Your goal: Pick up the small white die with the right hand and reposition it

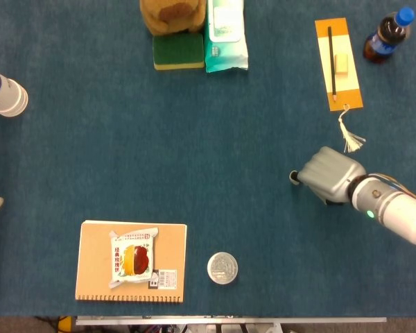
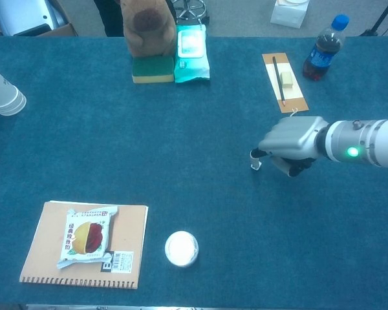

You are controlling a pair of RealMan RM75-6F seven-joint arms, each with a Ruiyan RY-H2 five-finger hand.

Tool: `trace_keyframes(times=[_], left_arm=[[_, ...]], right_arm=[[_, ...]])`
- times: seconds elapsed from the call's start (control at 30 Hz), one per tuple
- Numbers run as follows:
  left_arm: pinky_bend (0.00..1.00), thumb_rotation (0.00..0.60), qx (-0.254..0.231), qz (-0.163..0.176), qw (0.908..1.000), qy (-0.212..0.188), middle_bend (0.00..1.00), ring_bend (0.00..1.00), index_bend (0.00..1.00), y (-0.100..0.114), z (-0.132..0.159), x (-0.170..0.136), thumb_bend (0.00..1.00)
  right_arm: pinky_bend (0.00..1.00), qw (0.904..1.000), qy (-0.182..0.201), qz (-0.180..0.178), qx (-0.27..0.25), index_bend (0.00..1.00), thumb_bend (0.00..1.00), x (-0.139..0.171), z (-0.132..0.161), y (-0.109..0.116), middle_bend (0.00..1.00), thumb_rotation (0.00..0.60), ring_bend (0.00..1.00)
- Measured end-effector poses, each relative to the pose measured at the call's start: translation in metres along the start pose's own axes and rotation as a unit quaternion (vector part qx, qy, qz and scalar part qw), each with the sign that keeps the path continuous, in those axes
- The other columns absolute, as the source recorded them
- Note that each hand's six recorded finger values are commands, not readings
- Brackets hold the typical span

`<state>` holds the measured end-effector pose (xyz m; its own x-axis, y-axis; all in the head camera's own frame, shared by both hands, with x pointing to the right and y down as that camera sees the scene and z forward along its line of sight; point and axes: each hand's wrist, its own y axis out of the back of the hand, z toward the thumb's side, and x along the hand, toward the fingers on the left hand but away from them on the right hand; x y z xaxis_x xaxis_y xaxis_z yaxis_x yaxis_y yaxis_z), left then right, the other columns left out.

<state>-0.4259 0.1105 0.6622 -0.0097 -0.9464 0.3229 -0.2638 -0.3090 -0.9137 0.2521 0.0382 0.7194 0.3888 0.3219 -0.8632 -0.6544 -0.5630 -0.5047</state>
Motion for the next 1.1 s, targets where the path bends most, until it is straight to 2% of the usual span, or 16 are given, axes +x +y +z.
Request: trace_keyframes(times=[0.47,1.1], left_arm=[[0.20,0.600,-0.003,0.001,1.0000,-0.001,0.00,0.00,0.00,0.000,0.001,0.001,0.04],[0.20,0.600,-0.003,0.001,1.0000,-0.002,0.00,0.00,0.00,0.000,0.002,0.003,0.04]], right_arm=[[1.00,0.9999,-0.006,-0.009,-0.013,0.27,1.00,0.011,-0.005,0.000,1.00,0.600,1.00],[1.00,0.9996,-0.012,0.012,-0.021,0.27,1.00,0.016,-0.009,-0.015,1.00,0.600,1.00]])
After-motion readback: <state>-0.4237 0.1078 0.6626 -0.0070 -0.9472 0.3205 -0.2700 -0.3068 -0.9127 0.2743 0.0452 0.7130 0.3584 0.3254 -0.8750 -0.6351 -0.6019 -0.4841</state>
